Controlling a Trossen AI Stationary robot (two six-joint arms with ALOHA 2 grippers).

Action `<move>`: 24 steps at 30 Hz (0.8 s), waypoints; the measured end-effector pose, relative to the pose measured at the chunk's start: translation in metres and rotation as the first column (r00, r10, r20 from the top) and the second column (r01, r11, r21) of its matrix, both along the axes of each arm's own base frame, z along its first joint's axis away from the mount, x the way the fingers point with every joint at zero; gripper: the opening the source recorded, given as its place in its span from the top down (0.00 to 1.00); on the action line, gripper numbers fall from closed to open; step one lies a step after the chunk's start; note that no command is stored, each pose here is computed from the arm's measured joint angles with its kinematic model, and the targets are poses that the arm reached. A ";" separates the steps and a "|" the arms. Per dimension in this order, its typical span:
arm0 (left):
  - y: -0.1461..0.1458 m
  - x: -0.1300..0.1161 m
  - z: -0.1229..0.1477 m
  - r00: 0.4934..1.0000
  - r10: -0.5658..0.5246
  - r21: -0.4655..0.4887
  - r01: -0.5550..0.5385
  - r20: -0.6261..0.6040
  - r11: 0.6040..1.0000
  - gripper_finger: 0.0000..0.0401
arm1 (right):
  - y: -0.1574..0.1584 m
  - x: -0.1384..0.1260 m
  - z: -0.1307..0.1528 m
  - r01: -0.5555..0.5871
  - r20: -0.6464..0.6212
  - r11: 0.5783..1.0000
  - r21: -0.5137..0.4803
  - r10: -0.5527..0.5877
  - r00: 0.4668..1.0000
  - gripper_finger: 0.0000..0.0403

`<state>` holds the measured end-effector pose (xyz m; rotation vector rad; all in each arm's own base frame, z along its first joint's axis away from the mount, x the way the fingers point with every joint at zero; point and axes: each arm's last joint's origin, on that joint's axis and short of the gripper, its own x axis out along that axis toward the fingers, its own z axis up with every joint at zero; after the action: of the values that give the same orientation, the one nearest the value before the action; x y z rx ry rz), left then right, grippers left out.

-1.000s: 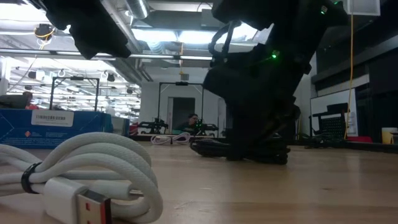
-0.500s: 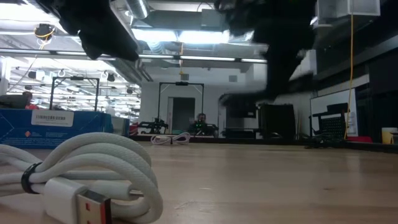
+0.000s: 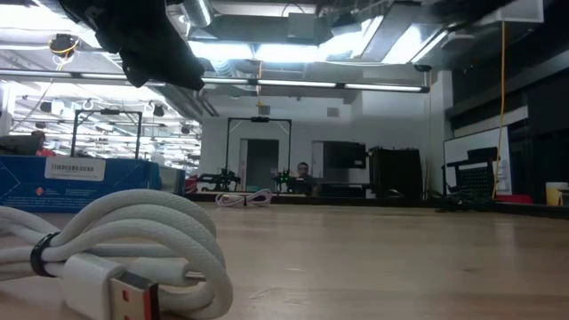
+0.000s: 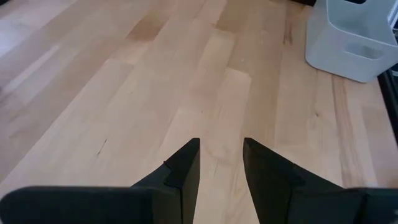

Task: Pick and place USB-C Cables
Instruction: Put the middle black charger cable into the white bin

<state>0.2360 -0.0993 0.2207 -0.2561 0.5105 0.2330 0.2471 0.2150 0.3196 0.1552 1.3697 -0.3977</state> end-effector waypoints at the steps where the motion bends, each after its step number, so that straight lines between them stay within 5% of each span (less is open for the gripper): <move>1: 0.000 0.000 0.000 1.000 0.000 0.000 0.000 0.000 1.000 0.71 | 0.009 -0.008 0.000 -0.028 -0.006 1.000 0.011 0.028 1.000 0.84; 12: 0.000 0.000 0.000 1.000 0.000 -0.002 0.000 0.002 1.000 0.71 | 0.081 -0.065 -0.016 -0.047 0.082 0.996 0.078 0.041 0.996 0.84; 24: 0.000 0.000 0.000 1.000 0.000 -0.001 0.000 0.002 1.000 0.71 | 0.104 -0.085 -0.026 -0.085 0.084 0.980 0.180 0.071 0.994 0.84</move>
<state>0.2361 -0.0994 0.2209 -0.2577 0.5087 0.2322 0.1620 0.3194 0.2939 0.2653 1.3311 -0.1971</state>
